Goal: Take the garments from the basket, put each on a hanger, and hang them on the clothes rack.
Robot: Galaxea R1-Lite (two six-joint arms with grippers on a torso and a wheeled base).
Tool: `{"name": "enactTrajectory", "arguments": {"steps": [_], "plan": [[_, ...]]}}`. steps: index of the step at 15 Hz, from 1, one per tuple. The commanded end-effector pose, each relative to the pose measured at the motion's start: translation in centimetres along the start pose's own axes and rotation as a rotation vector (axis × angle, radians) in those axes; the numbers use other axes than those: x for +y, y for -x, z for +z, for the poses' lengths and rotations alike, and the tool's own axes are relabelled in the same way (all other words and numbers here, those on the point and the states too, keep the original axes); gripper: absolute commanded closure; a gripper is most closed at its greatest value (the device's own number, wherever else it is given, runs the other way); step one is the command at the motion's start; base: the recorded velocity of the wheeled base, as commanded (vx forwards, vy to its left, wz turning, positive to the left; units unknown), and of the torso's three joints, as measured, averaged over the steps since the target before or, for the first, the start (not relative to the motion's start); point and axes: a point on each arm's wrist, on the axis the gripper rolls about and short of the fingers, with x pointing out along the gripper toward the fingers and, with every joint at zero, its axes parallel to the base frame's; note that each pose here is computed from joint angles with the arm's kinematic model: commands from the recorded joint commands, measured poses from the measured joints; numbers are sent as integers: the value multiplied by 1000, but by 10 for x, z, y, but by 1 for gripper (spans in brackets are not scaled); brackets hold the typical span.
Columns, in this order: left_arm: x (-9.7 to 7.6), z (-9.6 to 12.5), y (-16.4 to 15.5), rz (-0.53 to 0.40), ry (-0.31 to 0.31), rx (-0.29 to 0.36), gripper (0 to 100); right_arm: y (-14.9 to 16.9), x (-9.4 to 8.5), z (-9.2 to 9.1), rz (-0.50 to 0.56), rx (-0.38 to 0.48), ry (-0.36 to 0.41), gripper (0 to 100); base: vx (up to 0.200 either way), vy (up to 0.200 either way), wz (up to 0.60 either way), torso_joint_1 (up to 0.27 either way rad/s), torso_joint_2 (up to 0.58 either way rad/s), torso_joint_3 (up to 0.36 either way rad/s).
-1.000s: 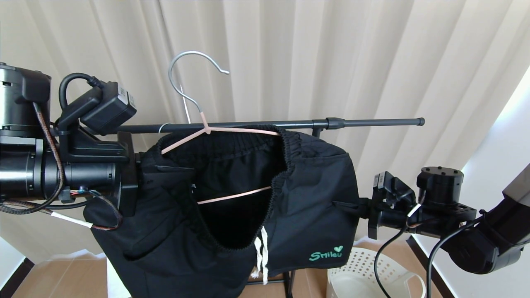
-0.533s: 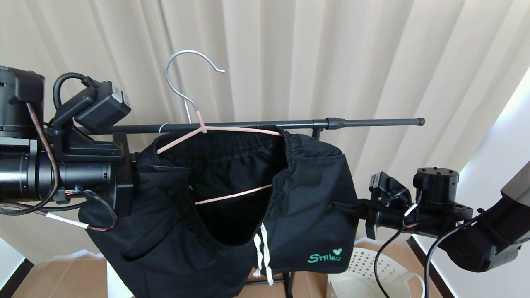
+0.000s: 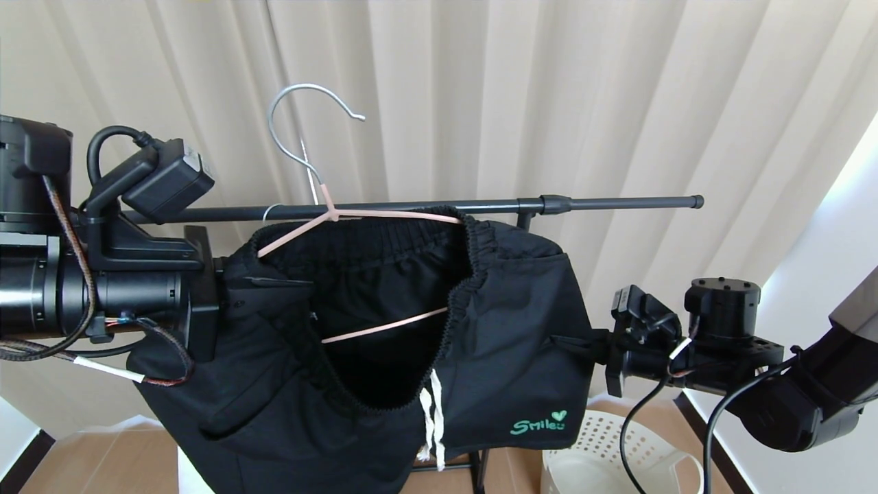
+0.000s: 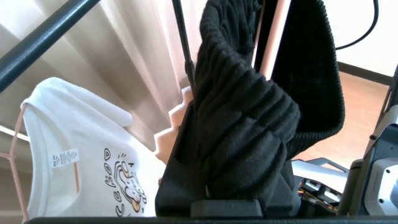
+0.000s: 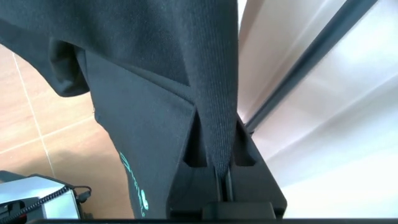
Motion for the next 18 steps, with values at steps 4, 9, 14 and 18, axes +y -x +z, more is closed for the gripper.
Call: {"name": "enactTrajectory", "arguments": {"steps": [4,9,14,18], "plan": [[16,-15,-1,55,45,26,100,17,11,22,15,-56,41,0,0,0,0,0,0,0],[16,-38,-9,52,95,73,100,30,33,67,38,-158,36,0,0,0,0,0,0,0],[27,-60,-30,85,186,179,100,39,46,100,-15,-227,-59,0,0,0,0,0,0,0],[36,-79,-47,89,249,254,100,40,46,101,-20,-230,-71,0,0,0,0,0,0,0]]}}
